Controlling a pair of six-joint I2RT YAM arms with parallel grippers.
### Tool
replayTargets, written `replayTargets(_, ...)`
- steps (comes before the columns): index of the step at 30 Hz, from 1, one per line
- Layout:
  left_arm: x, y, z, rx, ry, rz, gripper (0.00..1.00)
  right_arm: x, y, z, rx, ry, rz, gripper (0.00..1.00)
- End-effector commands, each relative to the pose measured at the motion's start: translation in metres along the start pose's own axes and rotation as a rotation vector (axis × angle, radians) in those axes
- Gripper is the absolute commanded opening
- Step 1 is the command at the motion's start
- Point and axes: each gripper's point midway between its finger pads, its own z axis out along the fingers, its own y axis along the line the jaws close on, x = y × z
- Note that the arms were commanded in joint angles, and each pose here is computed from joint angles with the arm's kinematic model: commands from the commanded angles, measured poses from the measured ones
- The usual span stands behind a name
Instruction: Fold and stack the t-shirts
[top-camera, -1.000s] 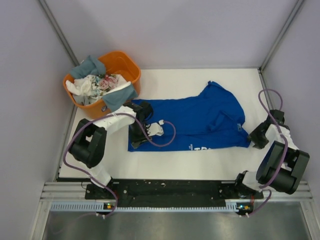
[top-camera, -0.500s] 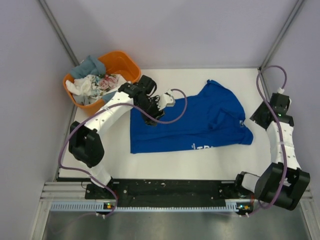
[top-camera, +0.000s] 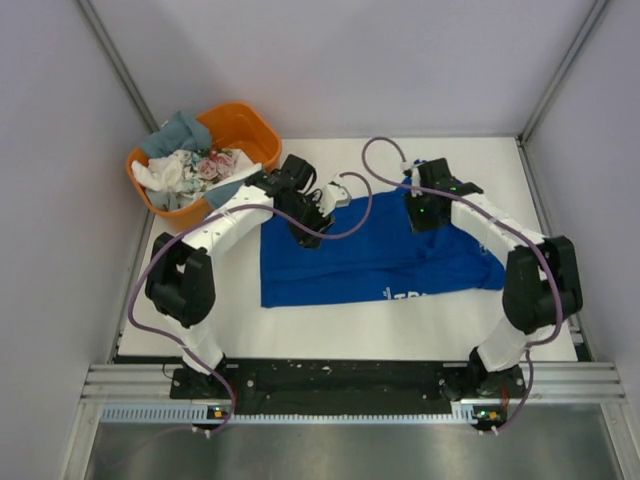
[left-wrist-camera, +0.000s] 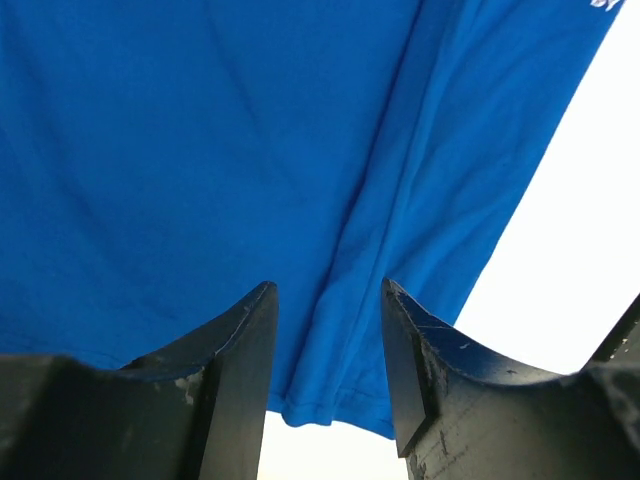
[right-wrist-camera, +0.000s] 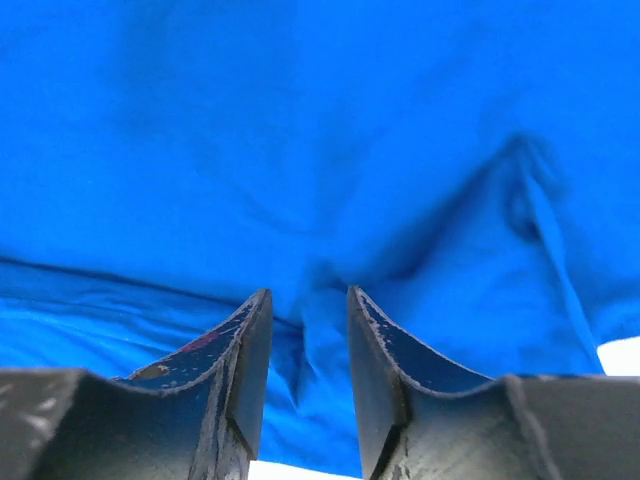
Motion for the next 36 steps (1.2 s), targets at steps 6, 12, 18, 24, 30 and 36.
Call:
replayTargets(6, 0.024, 0.030, -0.009, -0.090, -0.005, -0.086, 0.50, 0.043, -0.009, 0.041, 0.124, 0.349, -0.310, 0.37)
replayTargets(12, 0.027, 0.033, -0.008, -0.089, 0.001, -0.088, 0.50, 0.053, -0.002, 0.041, 0.076, 0.366, -0.321, 0.36)
replayTargets(18, 0.028, 0.034, -0.008, -0.095, 0.006, -0.082, 0.50, 0.043, -0.009, 0.038, 0.133, 0.336, -0.301, 0.00)
replayTargets(24, 0.030, 0.034, -0.007, -0.095, 0.009, -0.080, 0.49, -0.014, -0.011, 0.017, 0.153, 0.081, -0.132, 0.00)
replayTargets(30, 0.030, 0.035, -0.007, -0.100, 0.012, -0.079, 0.49, -0.044, 0.010, 0.014, 0.016, -0.169, 0.056, 0.00)
replayTargets(36, 0.031, 0.035, -0.007, -0.099, 0.014, -0.081, 0.49, -0.041, 0.025, 0.036, -0.084, -0.222, 0.192, 0.00)
